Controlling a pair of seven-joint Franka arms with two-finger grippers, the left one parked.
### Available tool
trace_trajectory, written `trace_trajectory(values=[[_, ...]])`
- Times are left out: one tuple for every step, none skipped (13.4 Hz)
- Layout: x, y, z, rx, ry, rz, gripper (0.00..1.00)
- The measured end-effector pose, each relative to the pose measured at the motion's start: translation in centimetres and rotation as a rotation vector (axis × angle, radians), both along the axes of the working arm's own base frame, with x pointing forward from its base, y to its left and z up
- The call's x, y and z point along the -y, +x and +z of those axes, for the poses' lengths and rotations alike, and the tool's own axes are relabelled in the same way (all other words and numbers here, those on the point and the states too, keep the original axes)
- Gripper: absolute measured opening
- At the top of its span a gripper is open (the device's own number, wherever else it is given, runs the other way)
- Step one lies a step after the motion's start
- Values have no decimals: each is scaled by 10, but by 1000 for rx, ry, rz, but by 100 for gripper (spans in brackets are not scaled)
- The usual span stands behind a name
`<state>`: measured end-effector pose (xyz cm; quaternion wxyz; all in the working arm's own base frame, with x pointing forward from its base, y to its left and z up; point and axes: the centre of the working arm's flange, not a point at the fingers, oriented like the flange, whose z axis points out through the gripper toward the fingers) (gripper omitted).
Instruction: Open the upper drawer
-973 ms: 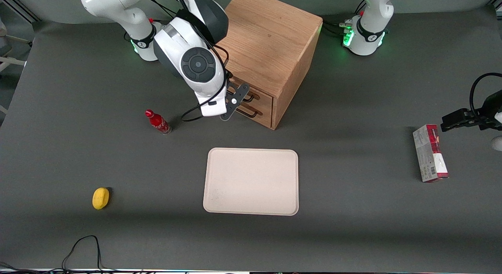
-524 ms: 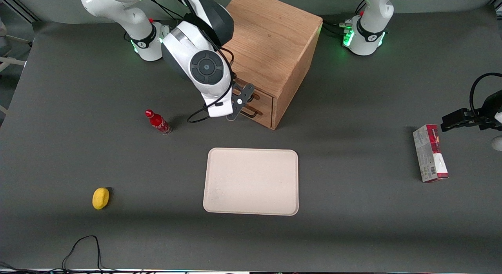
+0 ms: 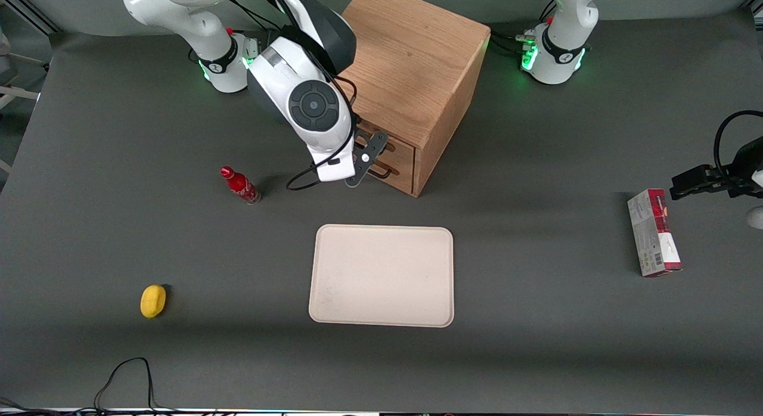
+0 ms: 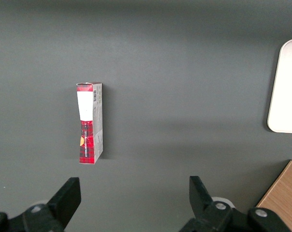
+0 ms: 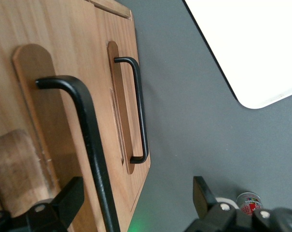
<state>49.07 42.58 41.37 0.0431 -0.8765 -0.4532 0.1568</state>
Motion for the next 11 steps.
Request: trace_trajectory(values=[[0,0,-2,-2,0,4,100],[0,1,-4,-4,0,6,100],[0,1,-5,-5,0,7,100],[-1,1,-6,-5,1,8,100],[-1,1,-7,-4,2,7,100],[-1,2,-8,-3,4,7,100],[-2,3,-10,-2,4,6,100],[-2,3,-12,-3,4,5,100],[-1,4,-14,-4,5,10,100],[0,6,-15,-4,10,19,100],[2,8,-16,-3,13,25,100]])
